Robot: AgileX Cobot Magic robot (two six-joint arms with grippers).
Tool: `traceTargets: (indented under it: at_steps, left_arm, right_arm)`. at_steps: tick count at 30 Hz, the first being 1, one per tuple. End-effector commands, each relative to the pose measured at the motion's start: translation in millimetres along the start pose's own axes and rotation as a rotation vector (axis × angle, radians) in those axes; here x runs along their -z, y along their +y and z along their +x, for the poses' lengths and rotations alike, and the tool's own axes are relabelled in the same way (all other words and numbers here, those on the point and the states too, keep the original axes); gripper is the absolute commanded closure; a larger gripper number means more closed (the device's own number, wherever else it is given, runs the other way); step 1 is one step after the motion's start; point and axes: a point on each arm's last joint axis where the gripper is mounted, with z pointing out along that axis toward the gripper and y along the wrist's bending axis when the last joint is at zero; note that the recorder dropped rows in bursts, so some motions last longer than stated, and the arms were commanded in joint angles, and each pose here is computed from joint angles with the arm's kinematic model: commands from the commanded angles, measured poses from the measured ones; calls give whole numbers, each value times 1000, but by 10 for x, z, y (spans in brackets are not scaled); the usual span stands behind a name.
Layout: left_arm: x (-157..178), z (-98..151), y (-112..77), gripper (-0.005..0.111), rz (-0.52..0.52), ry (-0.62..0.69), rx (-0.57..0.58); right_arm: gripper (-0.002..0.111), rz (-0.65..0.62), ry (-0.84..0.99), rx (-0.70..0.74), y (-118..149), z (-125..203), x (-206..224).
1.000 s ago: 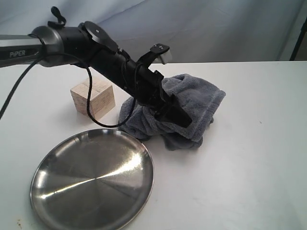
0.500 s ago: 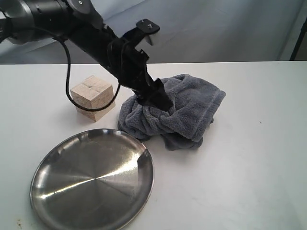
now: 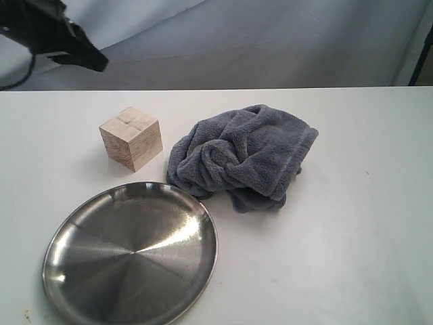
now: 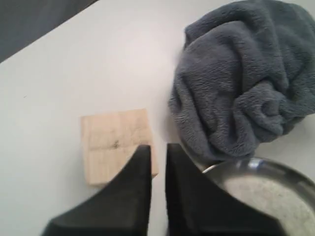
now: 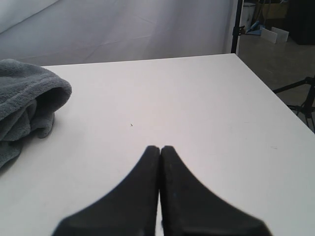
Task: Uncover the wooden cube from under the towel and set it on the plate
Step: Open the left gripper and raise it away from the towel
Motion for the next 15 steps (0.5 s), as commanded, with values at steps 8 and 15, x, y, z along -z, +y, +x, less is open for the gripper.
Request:
traceTargets:
  at_steps: [8,15]
  left_arm:
    - [314,375,482,107,-123,-27,136]
    - [174,272,313,107,-98,-1,60]
  right_arm:
    - [108,7,-4,-8,-4,5,1]
    - [108,7,-4,-8,-4,5,1]
